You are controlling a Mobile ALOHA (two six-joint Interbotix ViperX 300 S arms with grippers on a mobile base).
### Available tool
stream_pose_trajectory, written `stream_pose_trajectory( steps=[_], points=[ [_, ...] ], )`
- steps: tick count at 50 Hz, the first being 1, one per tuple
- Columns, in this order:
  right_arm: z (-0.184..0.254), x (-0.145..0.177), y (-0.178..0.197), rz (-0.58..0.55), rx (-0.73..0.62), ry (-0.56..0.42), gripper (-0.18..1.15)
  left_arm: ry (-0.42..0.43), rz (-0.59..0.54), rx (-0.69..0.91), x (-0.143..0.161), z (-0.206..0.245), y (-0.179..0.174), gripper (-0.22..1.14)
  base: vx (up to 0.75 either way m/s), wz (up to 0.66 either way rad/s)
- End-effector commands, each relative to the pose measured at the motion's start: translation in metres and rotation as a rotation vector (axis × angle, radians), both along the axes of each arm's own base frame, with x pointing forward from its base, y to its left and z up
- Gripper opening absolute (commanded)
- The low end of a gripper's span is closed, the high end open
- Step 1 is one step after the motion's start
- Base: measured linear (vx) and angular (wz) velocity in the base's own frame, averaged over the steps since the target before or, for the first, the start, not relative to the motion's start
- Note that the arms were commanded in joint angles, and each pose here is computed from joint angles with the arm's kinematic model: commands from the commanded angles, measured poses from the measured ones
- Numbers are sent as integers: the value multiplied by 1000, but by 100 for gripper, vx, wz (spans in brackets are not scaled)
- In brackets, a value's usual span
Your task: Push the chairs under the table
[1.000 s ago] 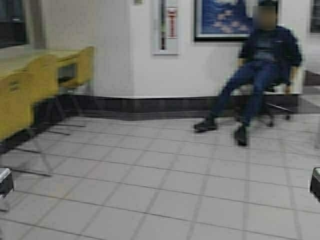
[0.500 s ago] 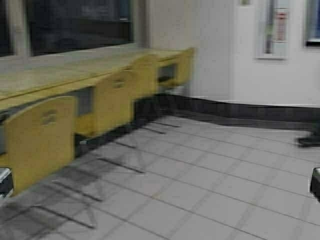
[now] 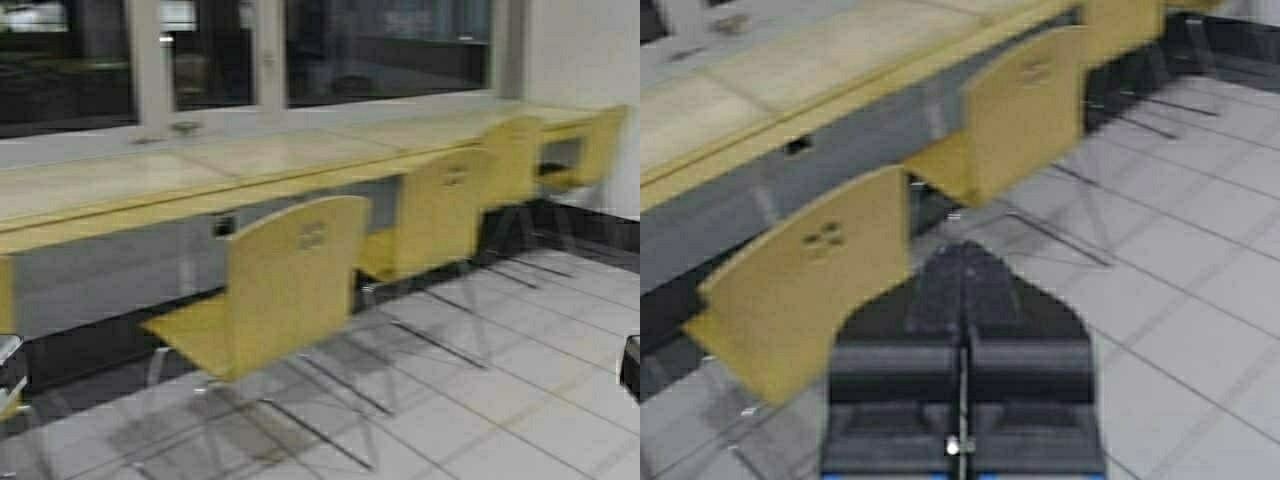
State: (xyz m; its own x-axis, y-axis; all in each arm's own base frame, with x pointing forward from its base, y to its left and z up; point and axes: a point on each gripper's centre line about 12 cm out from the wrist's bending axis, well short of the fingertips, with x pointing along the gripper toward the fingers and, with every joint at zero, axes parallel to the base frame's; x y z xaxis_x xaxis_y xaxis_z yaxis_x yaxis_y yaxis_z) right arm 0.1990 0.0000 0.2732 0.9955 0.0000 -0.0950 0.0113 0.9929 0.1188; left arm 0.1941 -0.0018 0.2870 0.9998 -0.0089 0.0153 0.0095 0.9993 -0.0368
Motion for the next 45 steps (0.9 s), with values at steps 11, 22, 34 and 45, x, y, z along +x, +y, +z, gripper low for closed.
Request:
stream_pose_trajectory(
  steps=[11,22,34,45],
  points=[
    [9,2,0,-1,0,-20,4,-20,-1,-3,6,7,0,4,18,48],
    [1,1,0,-2,5,3,4,9,0,-23,9,-1,0,4,18,49],
    [-4,5,0,-2,5,29,4,51,1,-88,15,-9,0,4,16,48],
    [-11,18,0,-5,21,87,4,70,3,-132,16,-14,0,4,14,40]
  ],
)
